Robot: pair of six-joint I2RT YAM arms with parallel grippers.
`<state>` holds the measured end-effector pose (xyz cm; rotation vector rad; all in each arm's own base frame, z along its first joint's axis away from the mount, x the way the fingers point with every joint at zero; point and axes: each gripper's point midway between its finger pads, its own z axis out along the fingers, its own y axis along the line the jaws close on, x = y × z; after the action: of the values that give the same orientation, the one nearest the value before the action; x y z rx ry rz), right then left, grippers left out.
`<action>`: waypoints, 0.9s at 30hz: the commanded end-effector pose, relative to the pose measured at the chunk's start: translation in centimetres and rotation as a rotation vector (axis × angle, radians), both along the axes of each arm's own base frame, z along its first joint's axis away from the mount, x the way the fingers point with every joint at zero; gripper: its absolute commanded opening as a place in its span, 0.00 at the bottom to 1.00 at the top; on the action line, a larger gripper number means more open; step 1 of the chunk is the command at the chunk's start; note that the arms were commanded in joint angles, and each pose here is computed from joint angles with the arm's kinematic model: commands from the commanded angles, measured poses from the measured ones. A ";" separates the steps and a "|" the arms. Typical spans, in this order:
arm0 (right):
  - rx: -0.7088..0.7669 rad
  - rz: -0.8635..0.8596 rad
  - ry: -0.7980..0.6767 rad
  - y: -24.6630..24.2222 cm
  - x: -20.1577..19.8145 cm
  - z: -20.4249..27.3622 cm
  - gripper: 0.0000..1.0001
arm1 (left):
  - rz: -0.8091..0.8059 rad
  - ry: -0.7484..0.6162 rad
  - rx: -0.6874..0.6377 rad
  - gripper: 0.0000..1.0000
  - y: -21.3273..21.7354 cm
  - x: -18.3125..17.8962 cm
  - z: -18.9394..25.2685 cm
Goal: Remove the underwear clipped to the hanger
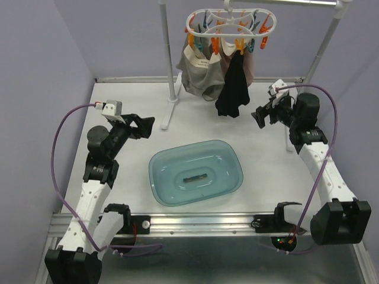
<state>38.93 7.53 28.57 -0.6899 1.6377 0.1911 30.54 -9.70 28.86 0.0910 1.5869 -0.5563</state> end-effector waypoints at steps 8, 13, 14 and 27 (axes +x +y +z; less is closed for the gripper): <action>0.089 0.044 0.407 1.4 -5.5 -10.8 1.00 | -0.289 -0.103 -0.134 0.99 -8.4 -2.2 8.9; 0.218 0.127 0.591 3.7 -5.0 -12.4 1.00 | -0.298 -0.147 -0.154 0.99 -10.8 -2.4 12.7; 0.208 0.117 0.616 3.4 -4.7 -12.9 1.00 | -0.305 -0.158 -0.166 0.99 -11.5 -2.5 13.8; 0.149 0.034 0.577 1.9 -5.4 -12.9 1.00 | -0.316 -0.181 -0.266 0.98 -20.0 1.2 19.8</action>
<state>32.93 10.44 15.36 -0.5290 2.1639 0.6732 30.92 -28.11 43.71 0.2395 1.4363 -0.9495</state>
